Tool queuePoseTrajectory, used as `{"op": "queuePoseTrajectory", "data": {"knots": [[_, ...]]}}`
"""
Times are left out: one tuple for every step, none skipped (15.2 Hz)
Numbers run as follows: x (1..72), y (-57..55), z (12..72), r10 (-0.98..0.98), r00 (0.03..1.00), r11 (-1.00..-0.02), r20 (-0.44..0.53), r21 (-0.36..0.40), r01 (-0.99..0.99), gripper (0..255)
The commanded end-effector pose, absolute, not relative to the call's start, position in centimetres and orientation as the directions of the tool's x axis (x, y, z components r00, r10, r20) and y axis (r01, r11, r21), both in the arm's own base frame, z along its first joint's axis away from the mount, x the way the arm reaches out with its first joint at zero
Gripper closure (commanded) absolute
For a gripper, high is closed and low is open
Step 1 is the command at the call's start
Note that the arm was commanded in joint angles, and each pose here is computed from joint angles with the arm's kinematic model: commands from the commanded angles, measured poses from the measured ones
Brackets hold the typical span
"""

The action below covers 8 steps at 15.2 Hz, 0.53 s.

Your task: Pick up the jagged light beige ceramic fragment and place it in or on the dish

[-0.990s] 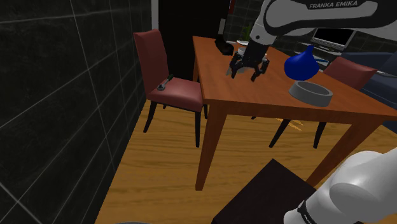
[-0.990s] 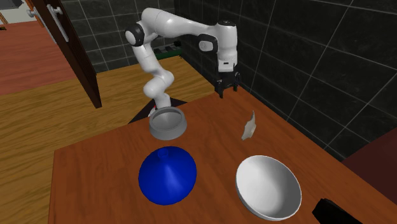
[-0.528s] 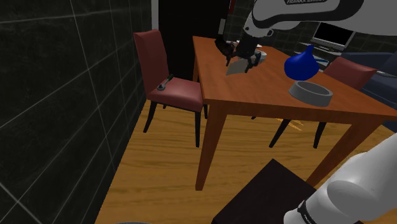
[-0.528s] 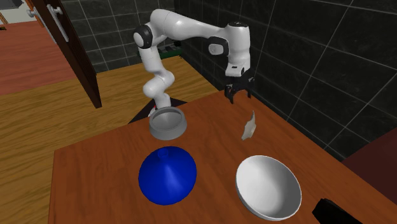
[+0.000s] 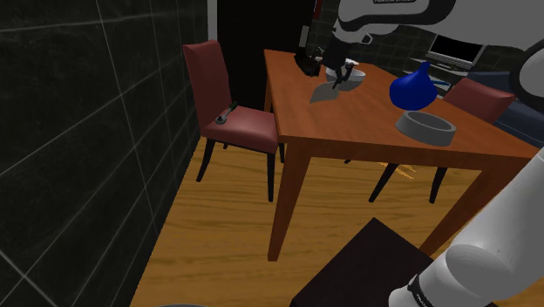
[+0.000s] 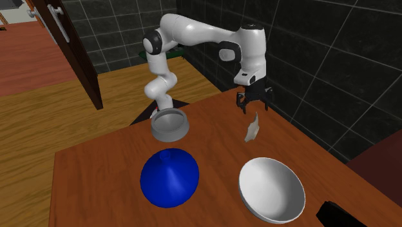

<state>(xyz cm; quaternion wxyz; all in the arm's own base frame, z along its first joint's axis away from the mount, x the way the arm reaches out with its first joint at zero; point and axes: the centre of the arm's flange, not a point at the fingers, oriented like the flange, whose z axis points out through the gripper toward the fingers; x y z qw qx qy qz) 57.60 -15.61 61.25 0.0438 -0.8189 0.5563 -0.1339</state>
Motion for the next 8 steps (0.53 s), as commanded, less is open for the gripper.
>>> {"op": "queuePoseTrajectory", "data": {"knots": [[58.1, -16.1, 60.6, -0.928, 0.33, -0.363, 0.17, -0.225, -0.904, 0], [58.2, -16.2, 60.1, -0.928, 0.33, -0.363, 0.17, -0.225, -0.904, 0], [58.4, -16.2, 59.6, -0.928, 0.33, -0.363, 0.17, -0.225, -0.904, 0], [58.5, -16.3, 59.1, -0.928, 0.33, -0.363, 0.17, -0.225, -0.904, 0], [58.7, -16.3, 58.6, -0.928, 0.33, -0.363, 0.17, -0.225, -0.904, 0], [58.9, -16.4, 57.8, -0.928, 0.33, -0.363, 0.17, -0.225, -0.904, 0], [58.9, -16.4, 57.8, -0.928, 0.33, -0.363, 0.17, -0.225, -0.904, 0], [58.9, -16.4, 57.8, -0.928, 0.33, -0.363, 0.17, -0.225, -0.904, 0]]}}
